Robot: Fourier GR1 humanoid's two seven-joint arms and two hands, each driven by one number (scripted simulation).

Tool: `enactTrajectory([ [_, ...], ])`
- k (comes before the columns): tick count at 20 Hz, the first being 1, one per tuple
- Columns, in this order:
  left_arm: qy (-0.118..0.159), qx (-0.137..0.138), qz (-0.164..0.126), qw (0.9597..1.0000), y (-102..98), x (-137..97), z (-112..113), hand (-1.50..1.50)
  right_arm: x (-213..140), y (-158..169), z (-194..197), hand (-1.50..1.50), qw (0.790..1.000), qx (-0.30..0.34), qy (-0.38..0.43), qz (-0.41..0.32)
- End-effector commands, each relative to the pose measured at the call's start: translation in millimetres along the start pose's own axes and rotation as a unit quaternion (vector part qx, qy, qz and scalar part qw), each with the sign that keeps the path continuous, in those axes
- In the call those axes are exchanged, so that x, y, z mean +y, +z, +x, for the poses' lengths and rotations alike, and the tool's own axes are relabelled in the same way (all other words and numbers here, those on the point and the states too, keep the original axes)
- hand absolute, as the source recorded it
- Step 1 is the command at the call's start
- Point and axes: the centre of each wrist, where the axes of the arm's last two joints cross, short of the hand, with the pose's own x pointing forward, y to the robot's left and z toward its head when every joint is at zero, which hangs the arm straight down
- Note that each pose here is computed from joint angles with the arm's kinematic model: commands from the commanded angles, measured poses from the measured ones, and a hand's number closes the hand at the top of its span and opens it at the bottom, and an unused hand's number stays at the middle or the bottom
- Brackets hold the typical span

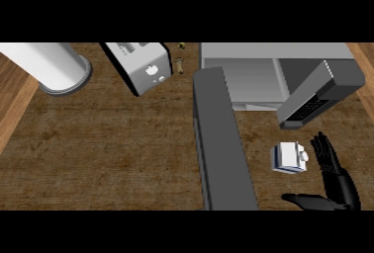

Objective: Pick up the milk, place it into the microwave and close the microwave

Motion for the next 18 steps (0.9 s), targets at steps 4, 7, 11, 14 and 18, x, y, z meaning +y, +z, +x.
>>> enactTrajectory([
  [4, 0.001, -0.005, -0.001, 1.0000, 5.1, 3.0, 16.1, -1.50, 6.9, -18.2, -23.7, -1.50, 1.000, -0.002, 0.004, 0.002],
  [7, 0.007, -0.009, -0.004, 0.9999, 5.5, -3.7, 4.7, -1.50, 1.6, -26.0, -38.2, -1.50, 1.000, 0.006, 0.018, -0.006],
  [11, 0.005, -0.010, 0.000, 0.9999, -7.0, 1.0, 22.7, -1.50, 22.7, -11.9, -52.0, -1.50, 1.000, -0.002, 0.029, 0.001],
  [14, 0.005, -0.006, -0.013, 0.9999, -2.6, -1.6, 16.6, -1.50, -16.2, -15.3, -55.4, -1.50, 0.999, -0.006, 0.036, -0.003],
  [18, 0.011, -0.009, -0.005, 0.9999, 9.0, -3.5, 21.4, -1.50, 12.7, -23.6, -61.7, 1.50, 1.000, 0.003, 0.011, 0.012],
])
